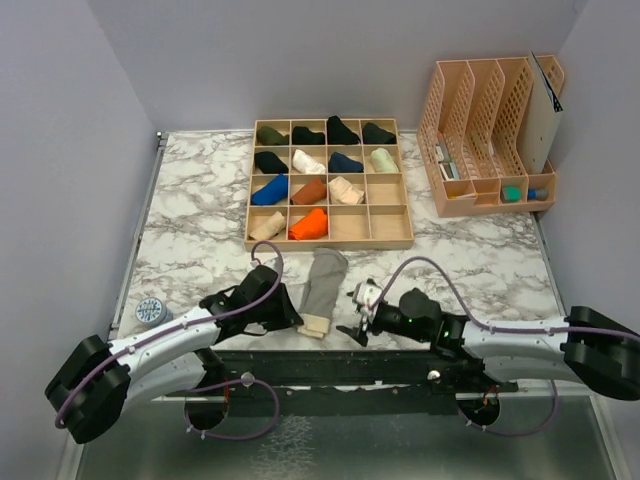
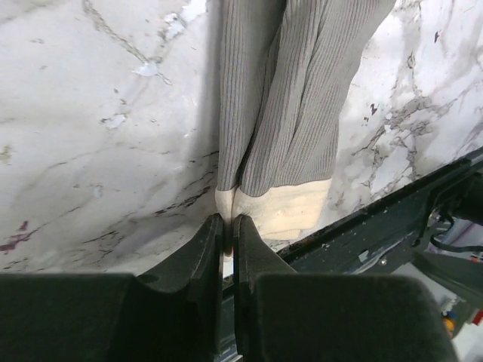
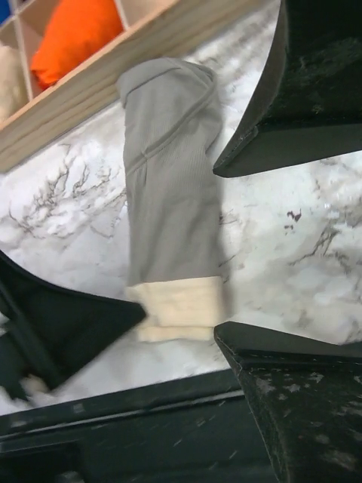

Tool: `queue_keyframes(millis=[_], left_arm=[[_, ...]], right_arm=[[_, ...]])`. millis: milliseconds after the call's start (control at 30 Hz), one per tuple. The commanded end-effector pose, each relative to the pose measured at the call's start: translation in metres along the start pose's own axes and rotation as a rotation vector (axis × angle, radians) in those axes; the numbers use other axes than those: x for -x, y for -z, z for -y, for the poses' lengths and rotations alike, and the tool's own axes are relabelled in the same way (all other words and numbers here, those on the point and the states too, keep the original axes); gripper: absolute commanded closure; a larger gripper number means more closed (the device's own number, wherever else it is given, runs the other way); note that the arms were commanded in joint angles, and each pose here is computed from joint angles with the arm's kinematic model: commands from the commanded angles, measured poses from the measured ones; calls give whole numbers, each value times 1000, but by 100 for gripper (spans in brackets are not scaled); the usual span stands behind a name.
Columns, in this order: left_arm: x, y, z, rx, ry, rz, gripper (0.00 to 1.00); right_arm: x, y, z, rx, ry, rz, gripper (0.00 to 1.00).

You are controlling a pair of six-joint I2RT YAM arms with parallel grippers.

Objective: Roll the underwear
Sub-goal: Roll the underwear to the center of the board.

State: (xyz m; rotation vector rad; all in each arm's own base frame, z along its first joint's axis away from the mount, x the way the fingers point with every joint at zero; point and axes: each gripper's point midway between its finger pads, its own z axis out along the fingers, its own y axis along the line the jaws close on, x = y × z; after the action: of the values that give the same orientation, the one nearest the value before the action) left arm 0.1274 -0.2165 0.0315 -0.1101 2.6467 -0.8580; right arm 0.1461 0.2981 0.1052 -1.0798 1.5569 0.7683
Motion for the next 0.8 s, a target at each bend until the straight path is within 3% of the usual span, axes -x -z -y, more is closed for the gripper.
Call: queue_keyframes(millis=[0,133,433,767], left_arm=[[-6,10,-6,-23,61,-95,100],[-8,16,-8,-33,95,-137,100],[-4,12,-8,-33,92,-163,100],[0,12,1,-83,89,-200,100]], right_arm=[[-22,3,8,-16,595,-7,19],[-39,-6,-5,51,784,-49,20],[-43,-34,-31,127,1021,16,26],[-64,-47,-60,222,1090,39,34]])
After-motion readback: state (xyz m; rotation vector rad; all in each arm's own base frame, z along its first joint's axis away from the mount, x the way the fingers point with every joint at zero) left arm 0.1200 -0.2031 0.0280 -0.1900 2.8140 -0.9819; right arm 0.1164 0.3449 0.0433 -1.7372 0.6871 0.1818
